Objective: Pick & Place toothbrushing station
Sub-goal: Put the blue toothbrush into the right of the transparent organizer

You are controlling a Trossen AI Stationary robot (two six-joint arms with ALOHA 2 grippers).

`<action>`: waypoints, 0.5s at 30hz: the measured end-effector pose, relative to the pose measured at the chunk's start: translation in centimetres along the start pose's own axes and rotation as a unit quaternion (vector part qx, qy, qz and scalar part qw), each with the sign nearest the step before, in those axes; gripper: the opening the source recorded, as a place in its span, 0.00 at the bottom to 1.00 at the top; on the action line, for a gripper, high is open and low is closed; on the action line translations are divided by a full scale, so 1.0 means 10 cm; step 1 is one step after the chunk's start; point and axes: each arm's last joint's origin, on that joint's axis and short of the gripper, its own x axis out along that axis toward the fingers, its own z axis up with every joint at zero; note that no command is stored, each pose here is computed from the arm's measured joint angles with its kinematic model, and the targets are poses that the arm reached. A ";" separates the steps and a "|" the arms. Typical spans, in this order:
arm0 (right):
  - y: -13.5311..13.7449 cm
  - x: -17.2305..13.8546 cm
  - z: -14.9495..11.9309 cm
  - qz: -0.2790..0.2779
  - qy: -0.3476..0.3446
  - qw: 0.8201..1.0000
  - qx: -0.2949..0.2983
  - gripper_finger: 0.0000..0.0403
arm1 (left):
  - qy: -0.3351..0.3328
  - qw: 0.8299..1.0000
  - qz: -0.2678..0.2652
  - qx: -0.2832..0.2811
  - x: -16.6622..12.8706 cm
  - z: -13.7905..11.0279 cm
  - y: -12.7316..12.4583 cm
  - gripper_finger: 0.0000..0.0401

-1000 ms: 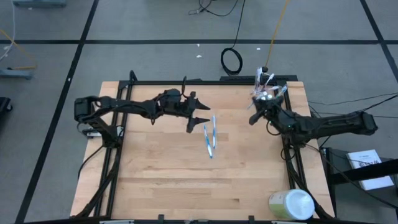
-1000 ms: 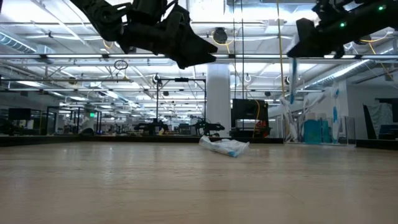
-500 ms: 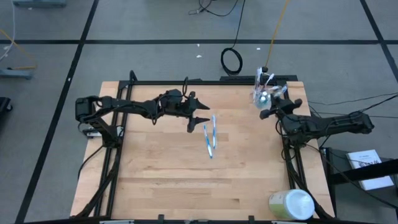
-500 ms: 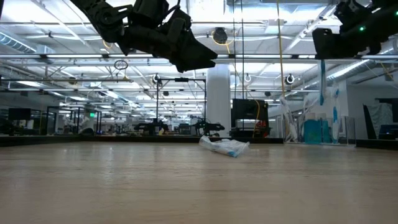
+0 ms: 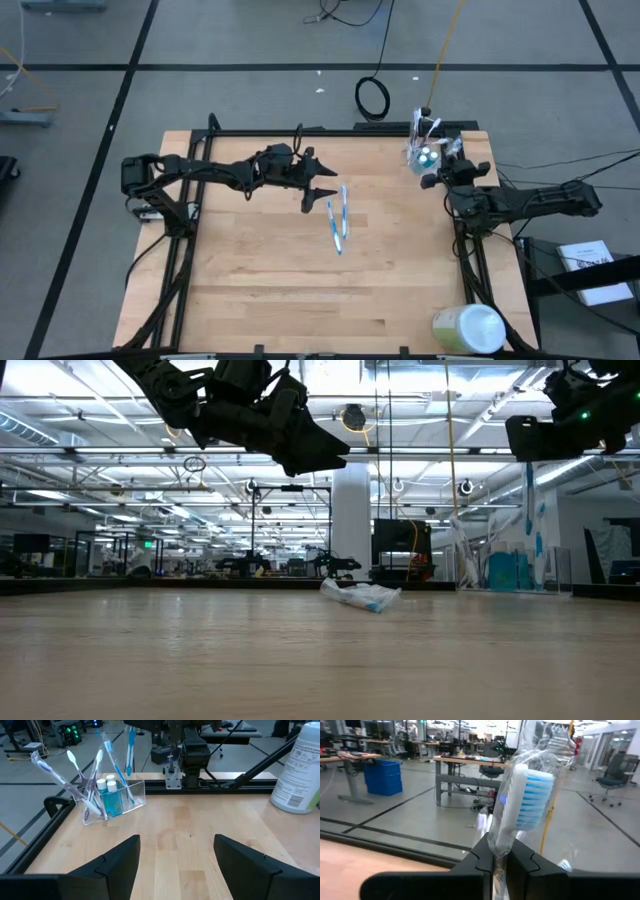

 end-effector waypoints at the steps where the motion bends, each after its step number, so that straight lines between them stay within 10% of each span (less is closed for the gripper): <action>1: -0.01 0.01 -0.02 -0.003 0.003 1.000 0.001 0.03 | 0.000 1.000 0.000 0.000 0.00 0.00 0.00 0.64; 15: -0.18 0.13 -0.27 -0.014 0.108 0.994 0.032 0.03 | 0.004 1.000 0.000 -0.006 0.00 -0.01 0.00 0.64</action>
